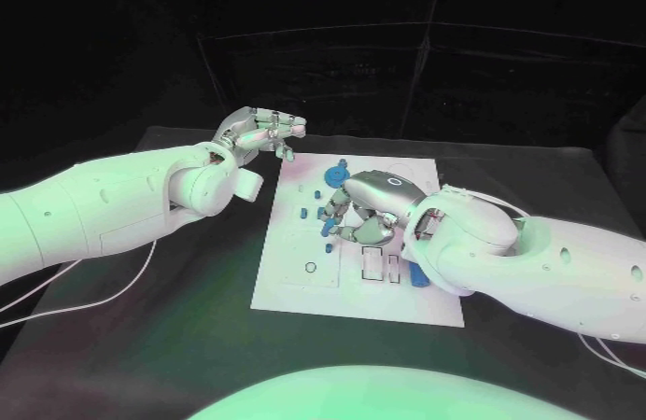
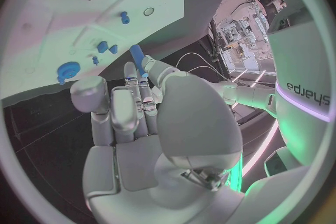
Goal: Assemble the parts on the task board
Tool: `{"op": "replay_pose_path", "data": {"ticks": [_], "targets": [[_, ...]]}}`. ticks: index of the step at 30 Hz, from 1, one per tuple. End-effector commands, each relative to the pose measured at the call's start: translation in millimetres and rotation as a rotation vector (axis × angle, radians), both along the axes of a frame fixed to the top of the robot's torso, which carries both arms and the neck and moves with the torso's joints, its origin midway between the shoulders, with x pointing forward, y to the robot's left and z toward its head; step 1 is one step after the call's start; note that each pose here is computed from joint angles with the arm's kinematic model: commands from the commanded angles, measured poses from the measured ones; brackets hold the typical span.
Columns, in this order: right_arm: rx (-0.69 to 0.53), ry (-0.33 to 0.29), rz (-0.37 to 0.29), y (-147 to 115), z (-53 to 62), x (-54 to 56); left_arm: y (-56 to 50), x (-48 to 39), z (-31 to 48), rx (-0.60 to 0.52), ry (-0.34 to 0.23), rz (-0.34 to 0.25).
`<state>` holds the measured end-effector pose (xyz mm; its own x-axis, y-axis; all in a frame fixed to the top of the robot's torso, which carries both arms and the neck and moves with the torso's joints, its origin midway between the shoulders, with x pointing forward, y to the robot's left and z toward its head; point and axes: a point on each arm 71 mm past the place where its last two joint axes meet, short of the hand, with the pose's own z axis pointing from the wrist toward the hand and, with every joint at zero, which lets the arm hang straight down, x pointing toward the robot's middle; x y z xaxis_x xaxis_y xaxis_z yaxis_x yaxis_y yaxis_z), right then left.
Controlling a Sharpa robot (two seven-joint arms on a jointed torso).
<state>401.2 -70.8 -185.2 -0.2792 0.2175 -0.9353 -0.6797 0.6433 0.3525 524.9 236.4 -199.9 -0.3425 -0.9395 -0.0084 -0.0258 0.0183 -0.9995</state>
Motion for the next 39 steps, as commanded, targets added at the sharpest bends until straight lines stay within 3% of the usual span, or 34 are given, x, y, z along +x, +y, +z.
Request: {"op": "replay_pose_path", "data": {"ticks": [1, 10, 18, 39], "targets": [[0.018, -0.025, 0.059, 10, -2.5, -3.3, -1.8, 0.3, 1.0, -0.007, -0.001, -0.008], [-0.014, 0.045, 0.109, 27, -28.9, -6.6, -6.0, 0.5, 0.9, -0.010, -0.001, -0.017], [-0.043, 0.080, 0.125, 33, -43.3, -5.5, -8.3, 0.5, 0.4, -0.012, 0.001, -0.022], [-0.107, 0.110, 0.127, 34, -53.8, -3.4, -8.4, 0.8, -0.2, -0.012, 0.003, -0.023]]}}
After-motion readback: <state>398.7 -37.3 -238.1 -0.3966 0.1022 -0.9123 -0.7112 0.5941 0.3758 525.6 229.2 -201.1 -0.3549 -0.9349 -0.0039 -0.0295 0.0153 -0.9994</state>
